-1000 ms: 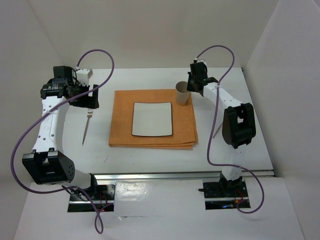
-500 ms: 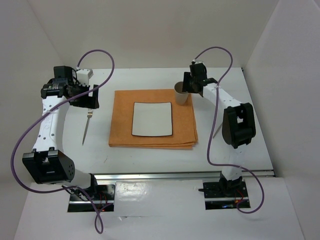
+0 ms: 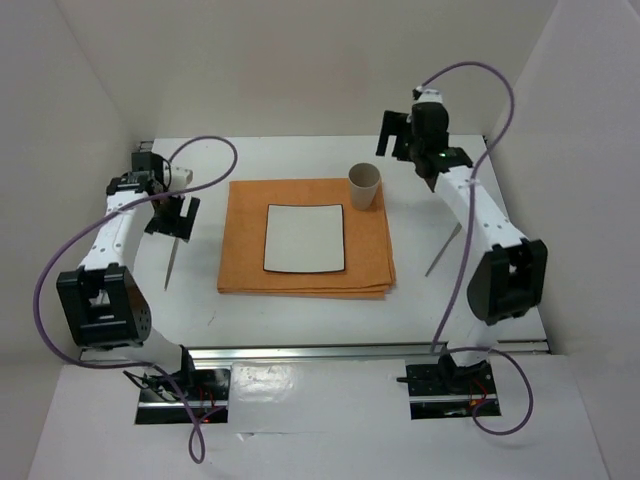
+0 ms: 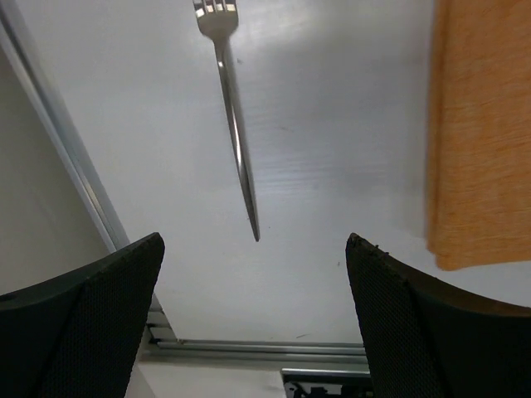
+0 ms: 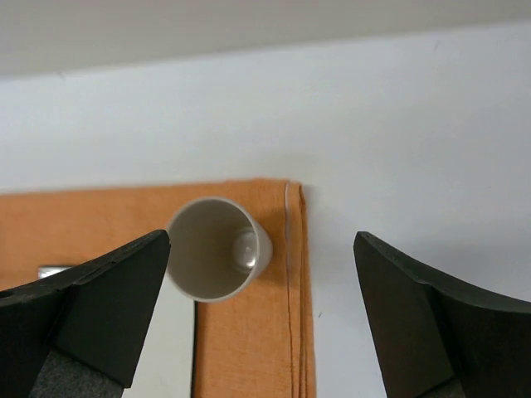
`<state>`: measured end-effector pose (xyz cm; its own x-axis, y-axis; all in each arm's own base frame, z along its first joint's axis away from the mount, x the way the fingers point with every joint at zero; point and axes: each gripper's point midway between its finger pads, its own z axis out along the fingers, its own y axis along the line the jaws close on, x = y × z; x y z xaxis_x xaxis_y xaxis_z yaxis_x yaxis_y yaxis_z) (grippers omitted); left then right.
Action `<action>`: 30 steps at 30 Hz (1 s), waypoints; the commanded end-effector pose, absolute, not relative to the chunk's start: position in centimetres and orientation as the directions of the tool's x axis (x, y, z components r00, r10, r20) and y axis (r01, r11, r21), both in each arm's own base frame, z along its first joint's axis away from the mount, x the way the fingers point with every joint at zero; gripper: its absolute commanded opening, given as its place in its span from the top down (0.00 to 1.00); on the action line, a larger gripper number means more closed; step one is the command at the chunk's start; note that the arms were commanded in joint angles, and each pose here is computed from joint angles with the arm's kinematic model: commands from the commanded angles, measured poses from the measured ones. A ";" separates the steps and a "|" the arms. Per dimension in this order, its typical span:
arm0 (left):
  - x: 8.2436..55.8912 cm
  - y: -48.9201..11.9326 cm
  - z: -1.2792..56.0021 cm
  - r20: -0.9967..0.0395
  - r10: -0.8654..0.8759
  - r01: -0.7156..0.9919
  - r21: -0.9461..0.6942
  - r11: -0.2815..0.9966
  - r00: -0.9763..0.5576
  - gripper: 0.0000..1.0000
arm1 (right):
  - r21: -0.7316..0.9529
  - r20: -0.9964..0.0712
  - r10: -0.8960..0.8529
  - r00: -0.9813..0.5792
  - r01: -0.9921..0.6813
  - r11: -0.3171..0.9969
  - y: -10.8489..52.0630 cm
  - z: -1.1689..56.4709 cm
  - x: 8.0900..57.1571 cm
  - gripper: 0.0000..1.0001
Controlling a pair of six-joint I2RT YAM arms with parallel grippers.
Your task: Set the dinner table for one person
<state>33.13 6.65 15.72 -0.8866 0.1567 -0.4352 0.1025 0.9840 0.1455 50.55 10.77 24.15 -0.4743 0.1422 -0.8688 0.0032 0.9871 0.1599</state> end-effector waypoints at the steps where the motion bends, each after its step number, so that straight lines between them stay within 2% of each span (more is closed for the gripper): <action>1: 31.9 9.1 11.6 -0.289 0.200 0.130 0.244 0.961 -0.936 0.04 | 0.193 -0.962 0.180 -0.207 -0.045 0.980 9.7 36.3 48.6 0.00; 4: 31.5 9.0 8.0 -0.205 0.209 0.163 0.219 0.962 -0.956 0.06 | 0.190 -0.960 0.168 -0.222 -0.078 0.979 9.9 36.6 46.9 0.00; 7: 31.8 8.9 5.9 -0.172 0.212 0.181 0.181 0.967 -0.962 0.08 | 0.202 -0.951 0.173 -0.257 -0.090 0.975 9.9 35.4 45.3 0.00; 9: 32.8 9.8 5.7 -0.174 0.198 0.157 0.224 0.962 -0.965 0.08 | 0.207 -0.940 0.175 -0.294 -0.079 0.975 9.7 33.4 44.2 0.00; 16: 34.2 11.3 2.6 -0.112 0.158 0.129 0.233 0.964 -0.981 0.08 | 0.244 -0.934 0.212 -0.287 -0.080 0.966 9.2 32.7 40.5 0.00; 21: 33.8 10.8 -0.1 -0.038 0.128 0.121 0.139 0.983 -0.991 0.20 | 0.242 -0.936 0.213 -0.282 -0.073 0.968 8.8 33.1 39.5 0.00; 22: 34.0 10.3 -0.3 -0.041 0.129 0.124 0.106 0.987 -0.991 0.24 | 0.241 -0.939 0.216 -0.268 -0.066 0.968 8.5 33.6 39.2 0.00; 26: 33.3 8.9 -0.9 -0.016 0.119 0.119 0.005 0.993 -0.993 0.56 | 0.243 -0.944 0.221 -0.243 -0.063 0.968 8.2 34.4 38.4 0.00; 27: 33.2 9.0 -1.0 -0.018 0.101 0.101 -0.004 0.995 -0.995 0.76 | 0.245 -0.947 0.224 -0.230 -0.066 0.967 8.1 34.7 38.2 0.01; 29: 33.0 8.7 -0.9 -0.015 0.090 0.091 -0.022 0.996 -0.996 0.96 | 0.247 -0.949 0.226 -0.221 -0.068 0.967 8.1 35.0 38.0 0.01; 30: 33.0 8.8 -0.9 -0.020 0.078 0.079 -0.038 0.996 -0.997 1.00 | 0.247 -0.949 0.226 -0.221 -0.068 0.967 8.1 35.0 38.0 0.01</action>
<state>33.82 9.88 1.23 -0.9916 0.1171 -0.0545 0.1135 0.9914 0.0656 38.26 8.26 34.06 -0.2597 0.2173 -0.9409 -0.0682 0.9678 0.2424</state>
